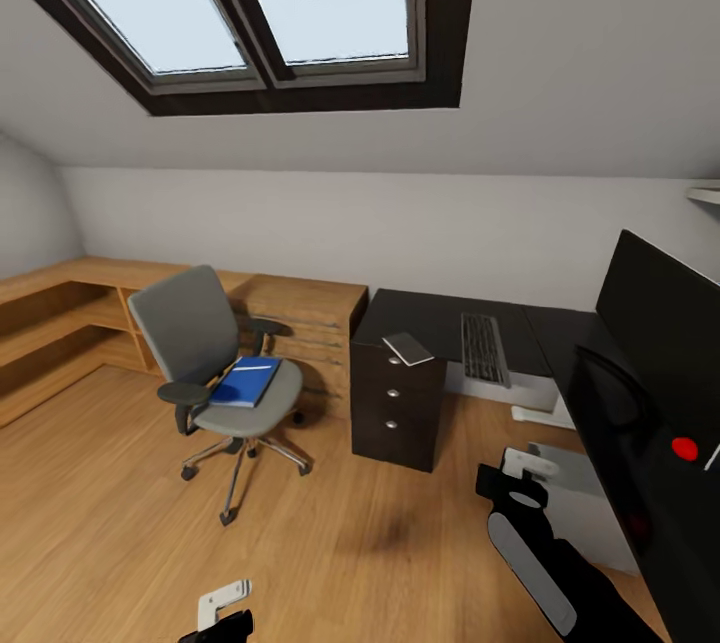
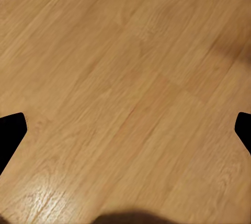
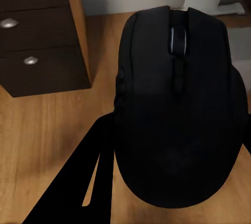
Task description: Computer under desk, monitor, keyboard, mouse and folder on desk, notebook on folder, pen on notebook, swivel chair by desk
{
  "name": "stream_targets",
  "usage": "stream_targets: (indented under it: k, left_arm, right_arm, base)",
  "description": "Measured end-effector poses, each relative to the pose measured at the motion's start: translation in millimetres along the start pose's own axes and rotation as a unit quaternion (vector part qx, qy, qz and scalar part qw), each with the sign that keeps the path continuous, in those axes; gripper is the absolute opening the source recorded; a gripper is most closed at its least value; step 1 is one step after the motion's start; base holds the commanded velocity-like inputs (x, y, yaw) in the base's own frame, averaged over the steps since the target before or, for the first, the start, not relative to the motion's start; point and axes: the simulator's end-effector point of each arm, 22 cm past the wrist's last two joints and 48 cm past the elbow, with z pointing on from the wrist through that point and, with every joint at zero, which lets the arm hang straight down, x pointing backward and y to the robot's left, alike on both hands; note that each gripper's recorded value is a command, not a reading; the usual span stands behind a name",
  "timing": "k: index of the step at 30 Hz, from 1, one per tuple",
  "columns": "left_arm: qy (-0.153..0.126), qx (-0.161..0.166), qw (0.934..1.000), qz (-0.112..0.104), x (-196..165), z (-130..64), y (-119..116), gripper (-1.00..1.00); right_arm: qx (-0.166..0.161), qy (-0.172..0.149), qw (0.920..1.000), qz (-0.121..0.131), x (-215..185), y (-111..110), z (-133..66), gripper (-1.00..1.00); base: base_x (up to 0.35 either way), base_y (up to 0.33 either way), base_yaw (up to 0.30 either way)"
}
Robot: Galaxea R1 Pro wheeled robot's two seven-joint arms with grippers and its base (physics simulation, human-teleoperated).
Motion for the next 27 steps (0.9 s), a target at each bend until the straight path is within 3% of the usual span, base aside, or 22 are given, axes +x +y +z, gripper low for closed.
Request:
stream_targets:
  k: [12, 15, 18, 20, 21, 22, 23, 27]
  left_arm:
    - [-0.002, 0.001, 1.0000, 0.000, -6.4, -11.4, -0.9, 1.00]
    - [-0.013, 0.002, 0.9999, -0.003, -12.8, -15.0, -2.4, 1.00]
    - [-0.044, 0.003, 0.9990, -0.010, -25.1, -19.6, -2.3, 1.00]
    - [-0.078, 0.006, 0.9968, -0.013, -29.9, -26.6, -3.9, 1.00]
    - [-0.096, 0.014, 0.9953, -0.003, -29.9, -31.8, -9.3, 1.00]
    - [-0.140, 0.042, 0.9886, 0.037, -30.5, -44.7, -28.9, 1.00]
    - [-0.162, 0.054, 0.9842, 0.049, -34.2, -51.3, -37.2, 1.00]
    - [-0.215, 0.069, 0.9725, 0.058, -48.0, -69.2, -48.3, 1.00]
  right_arm:
    - [0.001, 0.000, 1.0000, 0.000, -9.4, -2.4, -7.9, -1.00]
    - [0.002, 0.000, 1.0000, 0.001, -12.6, -3.4, -10.3, -1.00]
    - [0.002, -0.001, 1.0000, 0.001, -15.4, -4.0, -12.8, -1.00]
    - [0.002, -0.001, 1.0000, 0.001, -17.0, -4.2, -14.4, -1.00]
    - [0.002, -0.001, 1.0000, 0.001, -17.9, -4.4, -15.3, -1.00]
    - [0.002, -0.001, 1.0000, 0.001, -18.7, -4.6, -16.1, -1.00]
    - [0.002, -0.001, 1.0000, 0.001, -19.4, -4.7, -16.8, -1.00]
    - [0.003, 0.000, 1.0000, 0.001, -22.3, -5.7, -19.8, -1.00]
  base:
    - [0.002, 0.000, 0.023]
    - [0.000, 0.000, 0.000]
    - [0.000, 0.000, 0.000]
    - [0.000, 0.000, 0.000]
    - [0.000, 0.000, 0.000]
    - [0.000, 0.000, 0.000]
    - [0.000, 0.000, 0.000]
    - [0.000, 0.000, 0.000]
